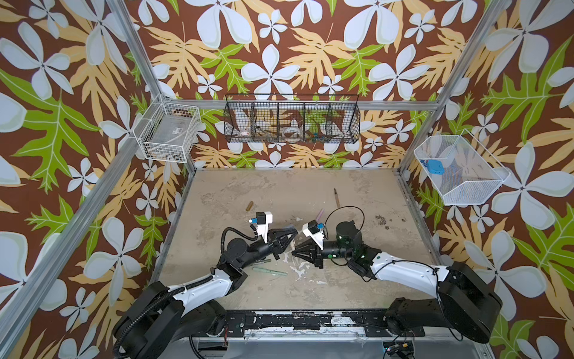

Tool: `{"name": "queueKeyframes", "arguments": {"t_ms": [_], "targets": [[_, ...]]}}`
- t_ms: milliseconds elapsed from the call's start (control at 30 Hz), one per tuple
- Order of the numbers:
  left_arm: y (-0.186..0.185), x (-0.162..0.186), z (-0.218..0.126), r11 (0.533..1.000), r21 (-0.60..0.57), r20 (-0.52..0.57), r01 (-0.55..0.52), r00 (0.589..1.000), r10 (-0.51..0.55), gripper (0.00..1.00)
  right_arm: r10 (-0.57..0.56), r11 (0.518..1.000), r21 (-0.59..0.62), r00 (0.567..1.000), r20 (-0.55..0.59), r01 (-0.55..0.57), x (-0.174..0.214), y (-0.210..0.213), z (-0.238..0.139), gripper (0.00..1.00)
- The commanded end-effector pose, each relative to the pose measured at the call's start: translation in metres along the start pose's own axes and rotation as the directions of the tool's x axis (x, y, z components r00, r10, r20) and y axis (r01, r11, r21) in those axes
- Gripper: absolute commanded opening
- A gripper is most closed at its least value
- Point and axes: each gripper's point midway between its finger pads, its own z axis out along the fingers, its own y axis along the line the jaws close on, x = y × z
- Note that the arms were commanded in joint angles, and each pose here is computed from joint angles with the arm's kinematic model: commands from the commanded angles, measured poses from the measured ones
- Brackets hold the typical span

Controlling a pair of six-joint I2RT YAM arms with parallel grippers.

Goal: Open the pen caps
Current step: 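Pull the right gripper away from the left gripper, drawing the barrel out of the cap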

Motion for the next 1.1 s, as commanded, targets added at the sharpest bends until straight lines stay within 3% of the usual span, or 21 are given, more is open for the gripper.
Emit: {"name": "queueKeyframes", "arguments": {"t_ms": [0, 133, 267, 400, 567, 767, 833, 933, 1067], "targets": [[-0.007, -0.010, -0.002, 1.000, 0.024, 0.041, -0.006, 0.999, 0.005, 0.00, -0.013, 0.998, -0.069, 1.000, 0.016, 0.014, -0.005, 0.013, 0.003, 0.13], [-0.004, -0.009, -0.002, 1.000, 0.007, 0.038, -0.018, 0.999, 0.018, 0.00, -0.009, 0.997, -0.071, 1.000, 0.014, 0.010, -0.004, 0.012, 0.007, 0.29], [-0.005, -0.006, -0.001, 1.000, 0.031, 0.035, 0.003, 0.999, -0.004, 0.00, 0.005, 0.997, -0.073, 1.000, 0.019, -0.004, -0.003, 0.009, 0.010, 0.31], [-0.009, -0.009, -0.002, 0.999, 0.042, 0.045, 0.005, 0.999, -0.007, 0.00, -0.007, 0.998, -0.068, 1.000, 0.027, 0.009, -0.006, 0.010, 0.008, 0.13], [-0.007, -0.010, -0.004, 1.000, 0.027, 0.051, -0.006, 0.999, 0.005, 0.00, -0.023, 0.999, -0.044, 0.999, 0.037, 0.025, -0.007, 0.010, 0.004, 0.00], [-0.005, -0.003, 0.001, 0.999, 0.035, 0.014, -0.016, 1.000, 0.015, 0.42, -0.035, 0.999, -0.008, 0.999, 0.016, 0.035, -0.006, 0.006, 0.003, 0.00], [-0.008, 0.000, 0.005, 0.998, 0.057, -0.009, -0.028, 1.000, 0.028, 0.47, -0.032, 0.999, -0.012, 0.999, 0.015, 0.032, -0.006, 0.007, 0.003, 0.00], [-0.008, 0.002, 0.007, 0.997, 0.066, -0.021, -0.031, 0.999, 0.032, 0.45, -0.030, 0.999, -0.019, 0.999, 0.014, 0.030, -0.007, 0.008, 0.002, 0.00], [-0.012, -0.001, 0.006, 0.996, 0.081, -0.015, -0.039, 0.999, 0.041, 0.28, -0.026, 0.999, -0.026, 1.000, 0.016, 0.026, -0.007, 0.009, 0.002, 0.00]]}}
